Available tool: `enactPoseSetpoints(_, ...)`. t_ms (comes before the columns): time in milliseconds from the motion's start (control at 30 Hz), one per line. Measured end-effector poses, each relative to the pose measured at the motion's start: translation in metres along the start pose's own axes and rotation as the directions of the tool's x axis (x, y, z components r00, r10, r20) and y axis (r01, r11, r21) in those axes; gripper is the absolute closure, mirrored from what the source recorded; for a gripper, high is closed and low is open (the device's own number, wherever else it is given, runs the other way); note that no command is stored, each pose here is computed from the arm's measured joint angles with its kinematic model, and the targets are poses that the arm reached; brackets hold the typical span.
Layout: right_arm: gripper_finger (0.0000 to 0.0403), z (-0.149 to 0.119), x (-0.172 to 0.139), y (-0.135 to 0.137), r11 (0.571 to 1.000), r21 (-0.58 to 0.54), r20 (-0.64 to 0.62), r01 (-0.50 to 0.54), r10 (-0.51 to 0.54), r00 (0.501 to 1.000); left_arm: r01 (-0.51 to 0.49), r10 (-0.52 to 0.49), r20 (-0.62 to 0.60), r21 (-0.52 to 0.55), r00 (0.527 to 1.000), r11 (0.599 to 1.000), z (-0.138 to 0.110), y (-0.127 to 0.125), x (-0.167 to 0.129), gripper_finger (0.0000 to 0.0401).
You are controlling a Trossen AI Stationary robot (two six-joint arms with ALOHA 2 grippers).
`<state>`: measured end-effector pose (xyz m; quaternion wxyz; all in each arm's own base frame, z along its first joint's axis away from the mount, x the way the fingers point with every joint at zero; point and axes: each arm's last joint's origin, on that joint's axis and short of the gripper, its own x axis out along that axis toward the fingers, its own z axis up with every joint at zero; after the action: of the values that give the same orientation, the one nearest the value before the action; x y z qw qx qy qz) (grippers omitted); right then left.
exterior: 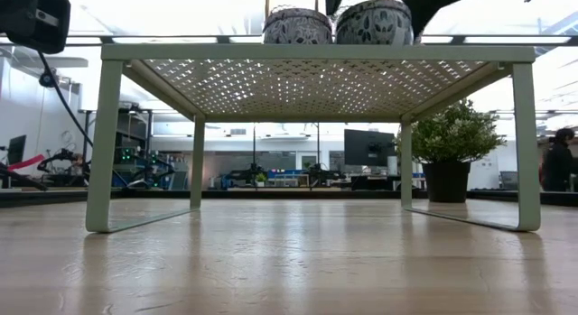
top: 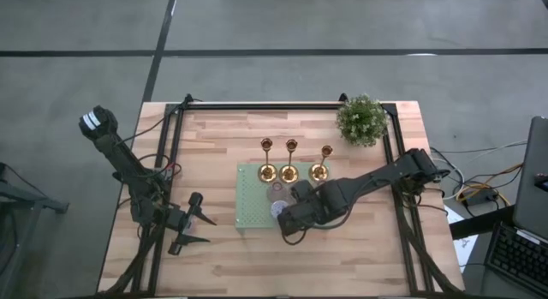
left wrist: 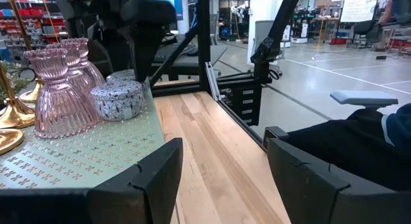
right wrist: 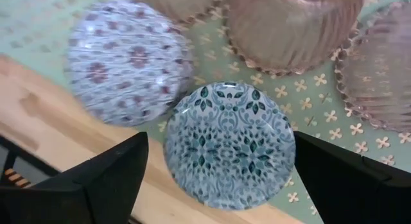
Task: Pick & Place candle stick holders
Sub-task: Put the blue scented candle on the shelf, then put the pink scented candle on the shelf
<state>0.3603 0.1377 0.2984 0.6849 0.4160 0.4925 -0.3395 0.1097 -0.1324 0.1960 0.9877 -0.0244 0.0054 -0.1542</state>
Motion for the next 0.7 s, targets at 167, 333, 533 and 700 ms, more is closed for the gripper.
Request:
enactPoseSetpoints(167, 0.0035, 0.002, -0.013, 0.004, 0.998, -0.033, 0.003, -0.045, 0.045, 0.999, 0.0, 0.0, 0.0, 0.0, 1.0, 1.0, 0.0, 0.0, 0.0, 0.0169)
enactPoseSetpoints(333, 0.0035, 0.003, -0.02, 0.005, 0.997, -0.063, 0.017, -0.054, 0.055, 0.998, 0.0, 0.0, 0.0, 0.0, 1.0, 1.0, 0.0, 0.0, 0.0, 0.0169)
enactPoseSetpoints(533, 0.0035, 0.0, -0.023, -0.002, 0.996, -0.09, 0.042, 0.027, -0.023, 0.999, -0.001, 0.001, 0.0, 0.0, 1.0, 1.0, 0.0, 0.0, 0.0, 0.0169)
enactPoseSetpoints(700, 0.0035, -0.011, -0.027, -0.002, 0.991, -0.136, 0.038, 0.016, -0.011, 0.999, -0.005, 0.005, 0.0, 0.0, 1.0, 1.0, 0.0, 0.0, 0.0, 0.0169)
